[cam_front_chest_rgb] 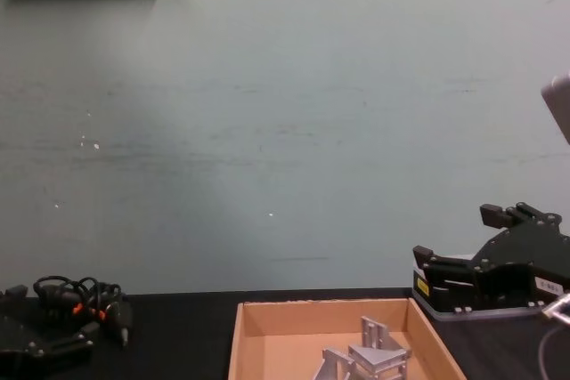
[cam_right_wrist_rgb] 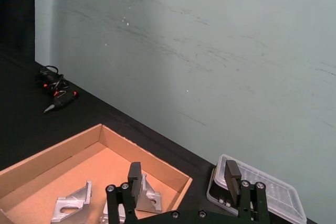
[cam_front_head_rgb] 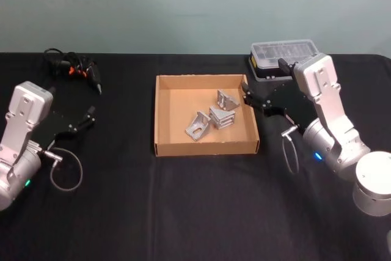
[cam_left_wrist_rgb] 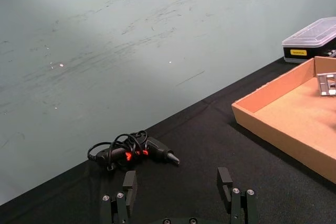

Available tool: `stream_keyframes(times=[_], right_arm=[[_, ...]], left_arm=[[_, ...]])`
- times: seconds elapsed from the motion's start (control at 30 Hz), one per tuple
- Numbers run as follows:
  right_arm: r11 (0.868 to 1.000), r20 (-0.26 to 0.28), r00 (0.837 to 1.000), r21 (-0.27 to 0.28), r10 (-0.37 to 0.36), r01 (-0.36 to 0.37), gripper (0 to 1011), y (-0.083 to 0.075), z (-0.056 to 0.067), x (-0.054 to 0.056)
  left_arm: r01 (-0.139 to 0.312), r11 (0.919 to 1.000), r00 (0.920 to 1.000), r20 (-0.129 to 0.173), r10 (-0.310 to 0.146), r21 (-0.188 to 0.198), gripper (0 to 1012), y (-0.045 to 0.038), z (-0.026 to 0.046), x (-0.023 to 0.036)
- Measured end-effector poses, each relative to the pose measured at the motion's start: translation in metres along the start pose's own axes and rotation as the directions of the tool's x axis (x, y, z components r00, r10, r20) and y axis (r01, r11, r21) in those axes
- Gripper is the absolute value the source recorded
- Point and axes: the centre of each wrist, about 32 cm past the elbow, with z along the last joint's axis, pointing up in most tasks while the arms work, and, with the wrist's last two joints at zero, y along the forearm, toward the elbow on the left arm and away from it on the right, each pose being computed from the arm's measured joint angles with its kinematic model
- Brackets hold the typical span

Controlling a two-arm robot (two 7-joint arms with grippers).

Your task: Use one hand to pick up the angle iron from the table and place it into the box.

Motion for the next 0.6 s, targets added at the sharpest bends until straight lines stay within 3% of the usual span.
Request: stream_keyframes(times=[0.6], right_arm=[[1.000,-0.002,1.000,-0.003,0.003,-0.003,1004,0.0010,0.0005,-0.0006]], left_arm=[[0.000,1.0000,1.0000,0.000,0.000,0.000,1000,0.0000,0.0000,0.0000]])
